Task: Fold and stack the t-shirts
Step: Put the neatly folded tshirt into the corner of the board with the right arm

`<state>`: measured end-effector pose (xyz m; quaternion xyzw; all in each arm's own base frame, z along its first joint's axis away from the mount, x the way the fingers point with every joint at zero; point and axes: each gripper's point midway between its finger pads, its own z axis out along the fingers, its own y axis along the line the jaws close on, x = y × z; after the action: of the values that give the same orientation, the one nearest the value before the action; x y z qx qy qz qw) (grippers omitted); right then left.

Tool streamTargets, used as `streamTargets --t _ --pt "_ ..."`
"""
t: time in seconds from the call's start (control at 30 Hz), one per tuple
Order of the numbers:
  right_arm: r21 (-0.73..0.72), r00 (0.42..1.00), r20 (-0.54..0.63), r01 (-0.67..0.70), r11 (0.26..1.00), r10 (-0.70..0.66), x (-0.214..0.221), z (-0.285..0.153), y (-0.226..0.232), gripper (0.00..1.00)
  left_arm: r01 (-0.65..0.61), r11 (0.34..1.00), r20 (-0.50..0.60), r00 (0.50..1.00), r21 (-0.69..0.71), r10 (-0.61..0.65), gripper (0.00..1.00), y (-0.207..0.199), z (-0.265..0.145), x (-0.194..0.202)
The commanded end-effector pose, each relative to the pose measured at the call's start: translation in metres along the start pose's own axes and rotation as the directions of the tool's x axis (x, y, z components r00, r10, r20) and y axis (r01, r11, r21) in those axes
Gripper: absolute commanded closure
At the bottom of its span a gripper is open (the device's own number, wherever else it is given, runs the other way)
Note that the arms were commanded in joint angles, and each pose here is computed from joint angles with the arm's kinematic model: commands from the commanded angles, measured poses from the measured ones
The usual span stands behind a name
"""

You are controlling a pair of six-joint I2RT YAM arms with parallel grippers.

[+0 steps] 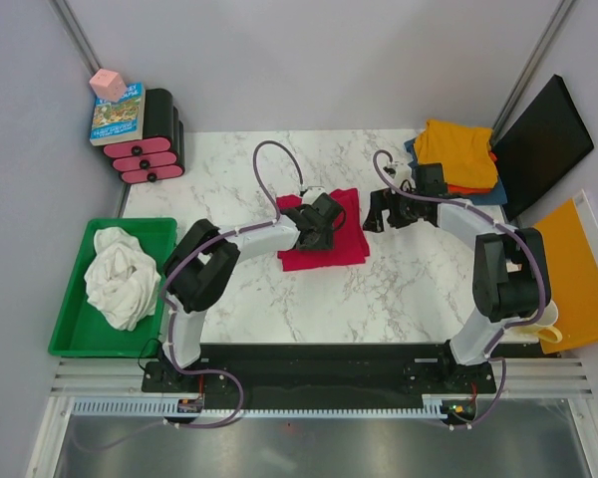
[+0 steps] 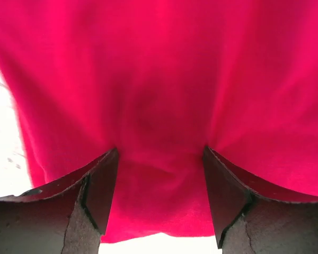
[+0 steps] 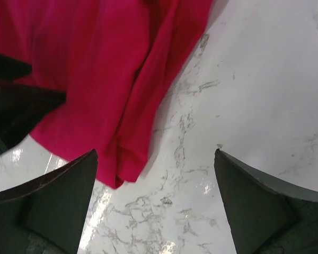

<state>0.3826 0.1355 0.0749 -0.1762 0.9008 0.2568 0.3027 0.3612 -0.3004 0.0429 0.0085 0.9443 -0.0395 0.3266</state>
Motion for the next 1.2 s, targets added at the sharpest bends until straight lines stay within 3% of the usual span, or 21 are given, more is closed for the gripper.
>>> streamTargets --t 0.0,0.1,0.23,0.3,0.37,0.4,0.43,0.47,0.5,0.53,0.57,0.63,0.67,0.87,1.17 --pt "0.114 0.991 0.125 -0.060 0.992 0.045 -0.041 0.006 -0.021 0.02 0.073 0.997 -0.013 0.997 0.024 -0.073 0.29 -0.018 0.000 0.008" --pt "0.177 0.979 0.175 -0.132 0.975 0.101 -0.051 -0.001 -0.024 0.02 0.065 0.998 -0.021 0.998 0.021 -0.064 0.29 -0.021 0.000 0.013" --pt "0.116 0.965 0.262 -0.049 0.992 0.017 -0.075 -0.023 -0.003 0.04 0.044 0.999 -0.023 0.999 0.022 -0.044 0.29 -0.025 -0.002 0.017" --pt "0.099 0.954 0.294 -0.099 0.990 0.066 -0.079 -0.027 -0.003 0.02 0.041 0.999 -0.026 0.999 0.018 -0.040 0.29 -0.025 -0.002 0.019" --pt "0.008 0.950 0.280 -0.145 0.989 0.136 -0.079 -0.027 -0.004 0.02 0.042 0.999 -0.026 0.999 0.018 -0.042 0.29 -0.025 -0.002 0.018" --pt "-0.082 0.944 0.238 -0.215 0.973 0.229 -0.069 -0.018 -0.003 0.02 0.042 0.999 -0.026 0.999 0.017 -0.041 0.30 -0.025 -0.003 0.018" --pt "-0.192 0.941 0.238 -0.197 0.962 0.240 -0.072 -0.022 0.004 0.02 0.041 0.999 -0.023 0.999 0.020 -0.040 0.30 -0.027 -0.005 0.017" --pt "-0.161 0.946 0.249 -0.172 0.972 0.209 -0.078 -0.021 0.004 0.02 0.039 0.999 -0.020 0.999 0.020 -0.038 0.30 -0.027 -0.006 0.017" --pt "-0.063 0.972 0.227 -0.038 0.997 0.051 -0.074 -0.011 0.011 0.02 0.036 0.999 -0.016 0.999 0.012 -0.036 0.30 -0.025 -0.006 0.016" --pt "0.113 0.981 0.195 -0.014 0.994 -0.008 -0.068 -0.010 -0.005 0.02 0.032 0.999 -0.018 0.999 0.005 -0.032 0.30 -0.024 -0.008 0.017" --pt "0.196 0.977 0.199 0.035 0.980 -0.075 -0.070 -0.015 -0.005 0.02 0.028 1.000 -0.018 0.999 -0.003 -0.028 0.30 -0.022 -0.008 0.018" --pt "0.265 0.964 0.171 0.155 0.952 -0.204 -0.068 -0.011 0.005 0.02 0.023 0.999 -0.019 1.000 -0.036 -0.024 0.30 -0.016 -0.010 0.019" --pt "0.313 0.965 0.151 0.158 0.937 -0.213 -0.064 -0.009 -0.002 0.04 0.025 0.999 -0.017 1.000 -0.045 -0.026 0.30 -0.013 -0.009 0.019" --pt "0.269 0.986 0.035 0.146 0.952 -0.161 -0.025 0.025 -0.011 0.07 0.028 0.999 -0.034 0.999 -0.046 -0.030 0.30 -0.012 -0.011 0.024" --pt "0.222 0.995 -0.002 0.099 0.970 -0.101 -0.001 0.050 -0.014 0.09 0.033 0.998 -0.038 0.999 -0.045 -0.035 0.30 -0.012 -0.014 0.024"
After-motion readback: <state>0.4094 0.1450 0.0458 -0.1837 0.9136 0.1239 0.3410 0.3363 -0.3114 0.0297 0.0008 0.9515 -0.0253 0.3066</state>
